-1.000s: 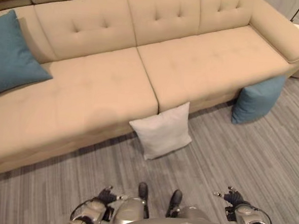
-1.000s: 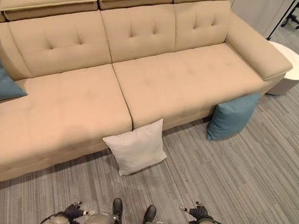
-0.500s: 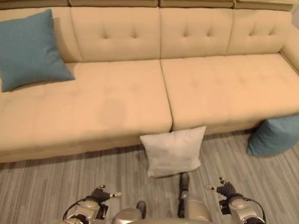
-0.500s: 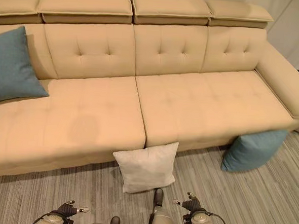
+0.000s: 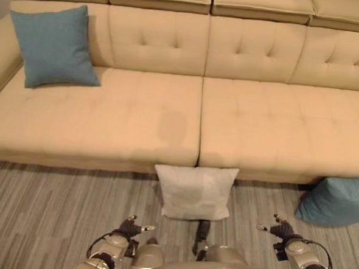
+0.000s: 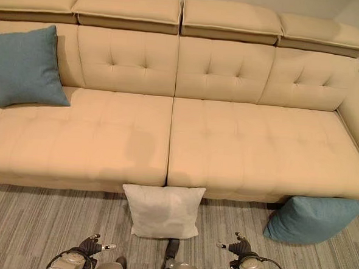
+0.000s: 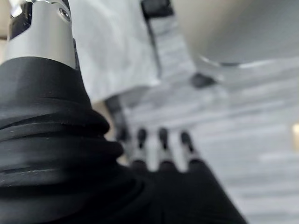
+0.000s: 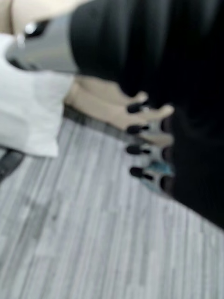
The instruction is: Pick up all the scattered cushions and arrange them neatly on the sofa.
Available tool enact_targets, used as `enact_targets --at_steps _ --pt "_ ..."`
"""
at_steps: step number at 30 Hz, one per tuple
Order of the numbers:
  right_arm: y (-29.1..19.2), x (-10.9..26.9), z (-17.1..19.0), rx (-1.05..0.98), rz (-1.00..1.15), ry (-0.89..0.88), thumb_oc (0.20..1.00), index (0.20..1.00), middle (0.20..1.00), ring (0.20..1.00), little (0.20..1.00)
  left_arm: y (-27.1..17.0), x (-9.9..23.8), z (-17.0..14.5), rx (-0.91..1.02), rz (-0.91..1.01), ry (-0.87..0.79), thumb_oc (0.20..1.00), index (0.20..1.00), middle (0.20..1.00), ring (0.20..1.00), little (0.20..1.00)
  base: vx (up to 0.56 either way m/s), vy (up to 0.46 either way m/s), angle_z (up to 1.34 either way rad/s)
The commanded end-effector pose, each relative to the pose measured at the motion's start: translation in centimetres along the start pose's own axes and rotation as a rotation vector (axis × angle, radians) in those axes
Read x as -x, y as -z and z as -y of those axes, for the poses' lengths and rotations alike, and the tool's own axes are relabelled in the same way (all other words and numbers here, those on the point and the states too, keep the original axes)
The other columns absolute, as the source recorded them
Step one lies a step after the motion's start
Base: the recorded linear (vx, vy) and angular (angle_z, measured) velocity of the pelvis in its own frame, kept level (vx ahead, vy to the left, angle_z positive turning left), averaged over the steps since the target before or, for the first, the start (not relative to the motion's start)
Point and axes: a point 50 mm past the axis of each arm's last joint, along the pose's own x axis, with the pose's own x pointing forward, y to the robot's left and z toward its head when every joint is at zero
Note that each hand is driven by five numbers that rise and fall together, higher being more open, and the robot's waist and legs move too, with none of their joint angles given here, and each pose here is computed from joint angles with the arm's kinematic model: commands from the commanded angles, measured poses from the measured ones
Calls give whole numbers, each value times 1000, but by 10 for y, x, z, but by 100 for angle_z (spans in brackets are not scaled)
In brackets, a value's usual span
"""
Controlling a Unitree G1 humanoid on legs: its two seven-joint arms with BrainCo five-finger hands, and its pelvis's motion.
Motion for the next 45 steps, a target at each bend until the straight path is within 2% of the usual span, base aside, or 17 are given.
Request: enact_targets --at_steps 1,13,21,25,28,33,34,35,40,41,45 --pt "-9 -1 4 -3 41 20 1000 1000 1000 1000 1000 8 1 -10 12 -30 -37 1000 1000 1000 1000 1000 110 171 -65" --pt "-52 -5 1 3 184 15 1000 1000 1000 1000 1000 -11 -2 -33 44 41 -113 1000 1000 1000 1000 1000 0 78 -13" --pt "-80 -5 10 -2 276 61 1000 1000 1000 1000 1000 -47 -2 -45 149 171 -190 1000 1000 1000 1000 1000 -71 -55 -2" --pt "-111 -2 24 -50 373 137 1000 1000 1000 1000 1000 -104 5 -56 285 368 -284 1000 1000 1000 1000 1000 -238 -131 21" --pt "-152 4 45 -105 488 225 1000 1000 1000 1000 1000 -146 13 -66 388 476 -343 1000 1000 1000 1000 1000 -91 -110 32" --pt "-221 25 80 -162 682 354 1000 1000 1000 1000 1000 -206 31 -83 423 631 -392 1000 1000 1000 1000 1000 -105 -34 18" --pt "-222 25 80 -163 683 354 1000 1000 1000 1000 1000 -207 31 -83 424 632 -392 1000 1000 1000 1000 1000 -59 -4 19" --pt "-246 36 93 -186 754 395 1000 1000 1000 1000 1000 -230 42 -89 442 705 -396 1000 1000 1000 1000 1000 -38 8 15" --pt "-291 62 115 -226 885 452 1000 1000 1000 1000 1000 -275 68 -102 431 841 -415 1000 1000 1000 1000 1000 -3 16 16" --pt "-312 77 124 -225 949 479 1000 1000 1000 1000 1000 -298 84 -111 421 914 -425 1000 1000 1000 1000 1000 40 37 10" --pt "-348 107 137 -191 1059 527 1000 1000 1000 1000 1000 -340 124 -123 454 1081 -415 1000 1000 1000 1000 1000 80 50 -2"
